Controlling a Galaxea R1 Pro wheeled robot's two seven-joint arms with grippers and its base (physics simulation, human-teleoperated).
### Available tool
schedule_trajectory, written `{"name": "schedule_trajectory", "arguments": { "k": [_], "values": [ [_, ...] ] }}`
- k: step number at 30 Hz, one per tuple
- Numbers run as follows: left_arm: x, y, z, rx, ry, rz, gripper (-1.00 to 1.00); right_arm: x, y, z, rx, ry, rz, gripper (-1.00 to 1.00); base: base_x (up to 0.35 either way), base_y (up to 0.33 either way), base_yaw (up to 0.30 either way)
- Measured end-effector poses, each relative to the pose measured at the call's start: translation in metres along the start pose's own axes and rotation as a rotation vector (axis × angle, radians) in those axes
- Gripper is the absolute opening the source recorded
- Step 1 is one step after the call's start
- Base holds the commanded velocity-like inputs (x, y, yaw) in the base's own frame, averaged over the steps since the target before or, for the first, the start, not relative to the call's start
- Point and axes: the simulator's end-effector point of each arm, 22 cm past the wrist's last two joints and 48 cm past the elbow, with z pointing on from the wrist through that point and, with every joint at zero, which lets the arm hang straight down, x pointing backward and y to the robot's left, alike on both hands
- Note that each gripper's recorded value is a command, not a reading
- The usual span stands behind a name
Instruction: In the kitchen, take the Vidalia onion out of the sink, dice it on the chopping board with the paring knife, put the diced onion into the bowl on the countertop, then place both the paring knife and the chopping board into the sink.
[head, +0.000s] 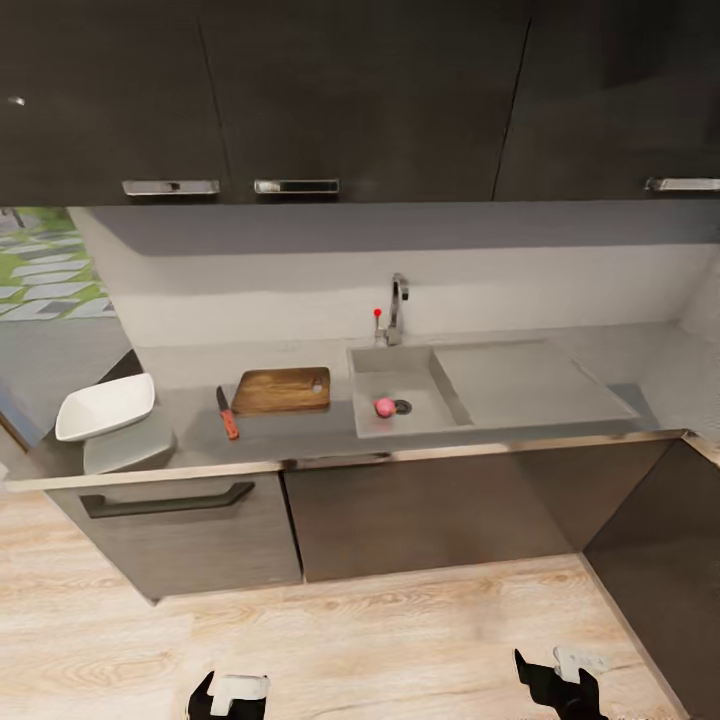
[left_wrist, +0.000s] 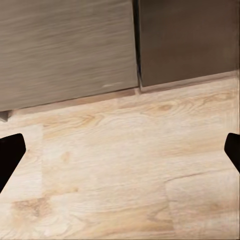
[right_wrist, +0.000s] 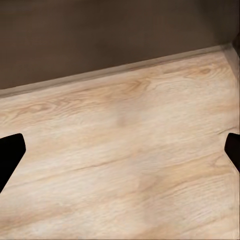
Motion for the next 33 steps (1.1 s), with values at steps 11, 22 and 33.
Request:
{"name": "schedule_trajectory", "arguments": {
  "k": [11,22,33],
  "values": [
    [0.0,-0.002,0.0,0.002,0.001,-0.002,1.0,0.0,0.0,0.0,0.0,0.001,0.0,1.0,-0.104,-0.139,-0.007],
    [0.0,-0.002,0.0,0.003,0.001,-0.002,1.0,0.0,0.0,0.0,0.002,0.001,0.0,1.0,-0.319,-0.042,0.0],
    [0.026,-0.041,0.003,0.041,0.223,0.016,1.0,0.0,0.0,0.0,0.001,0.0,-0.001,1.0,-0.096,-0.035,0.0]
  ]
}}
